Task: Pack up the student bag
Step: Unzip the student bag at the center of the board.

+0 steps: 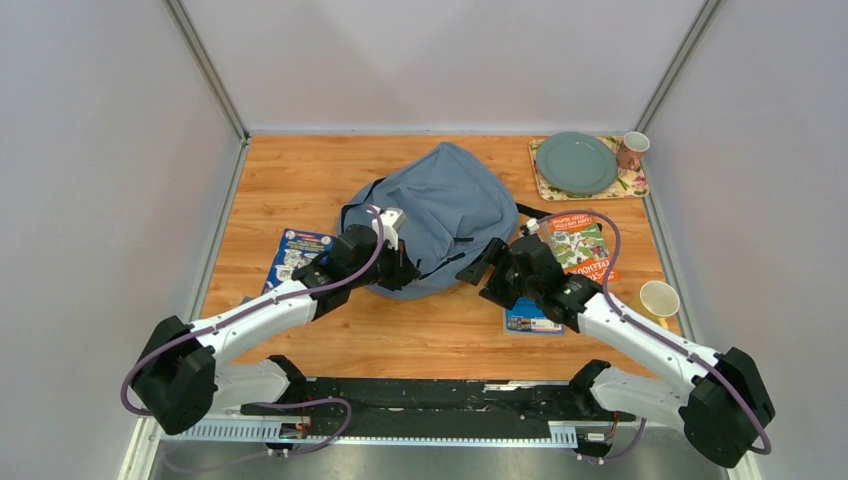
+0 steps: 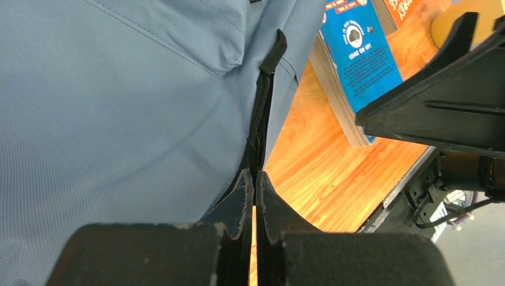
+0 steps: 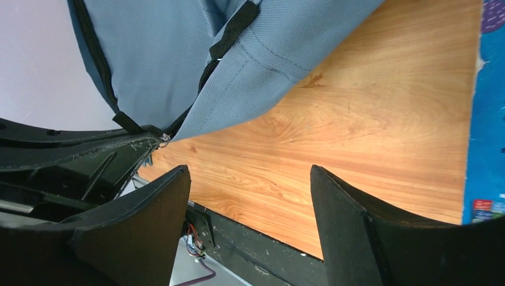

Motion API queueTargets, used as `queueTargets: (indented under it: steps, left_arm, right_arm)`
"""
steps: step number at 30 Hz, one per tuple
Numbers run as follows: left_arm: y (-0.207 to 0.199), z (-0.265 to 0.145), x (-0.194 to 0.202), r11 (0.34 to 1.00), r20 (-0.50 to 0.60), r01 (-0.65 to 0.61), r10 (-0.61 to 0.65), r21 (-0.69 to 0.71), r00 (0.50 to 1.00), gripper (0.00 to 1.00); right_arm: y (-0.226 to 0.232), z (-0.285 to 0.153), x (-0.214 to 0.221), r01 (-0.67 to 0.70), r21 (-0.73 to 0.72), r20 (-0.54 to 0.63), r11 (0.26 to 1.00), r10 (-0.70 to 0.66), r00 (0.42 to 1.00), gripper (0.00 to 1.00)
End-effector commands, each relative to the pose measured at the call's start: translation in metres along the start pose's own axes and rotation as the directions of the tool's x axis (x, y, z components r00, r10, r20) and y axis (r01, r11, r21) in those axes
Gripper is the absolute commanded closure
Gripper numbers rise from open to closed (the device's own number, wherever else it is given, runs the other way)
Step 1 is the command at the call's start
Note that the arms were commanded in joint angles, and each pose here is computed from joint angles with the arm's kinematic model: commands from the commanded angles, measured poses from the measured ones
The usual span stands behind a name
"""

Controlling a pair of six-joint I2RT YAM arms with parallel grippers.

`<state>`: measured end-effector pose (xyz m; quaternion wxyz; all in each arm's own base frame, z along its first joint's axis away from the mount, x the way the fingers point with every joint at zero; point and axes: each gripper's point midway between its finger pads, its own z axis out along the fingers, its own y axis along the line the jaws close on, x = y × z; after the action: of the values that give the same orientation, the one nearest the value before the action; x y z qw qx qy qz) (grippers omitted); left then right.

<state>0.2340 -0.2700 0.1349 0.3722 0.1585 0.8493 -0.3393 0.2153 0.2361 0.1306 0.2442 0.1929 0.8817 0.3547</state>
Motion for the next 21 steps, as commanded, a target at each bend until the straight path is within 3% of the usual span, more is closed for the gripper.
queueTargets:
  steps: [1,7,17,21]
  left_arm:
    - [-0.026,-0.004,-0.022,0.993,0.063,-0.038,0.032,0.112,0.997,1.0]
    - [-0.032,-0.006,-0.02,0.988,0.059,-0.037,0.029,0.148,0.998,1.0]
    - [-0.03,-0.004,-0.006,0.987,0.016,-0.042,0.04,0.156,0.999,1.0]
    - [-0.026,-0.003,-0.008,0.989,0.026,-0.057,0.054,0.139,0.998,1.0]
  right_arm:
    - [0.027,0.009,-0.004,-0.073,-0.063,0.039,0.995,0.076,0.996,0.23]
    - [0.04,0.04,-0.013,-0.14,-0.07,0.064,0.988,0.144,0.987,0.23]
    - [0.063,0.069,-0.024,-0.099,-0.012,0.045,0.995,0.1,0.994,0.21]
    - [0.044,0.084,-0.016,-0.115,0.042,0.024,0.992,0.114,0.993,0.34]
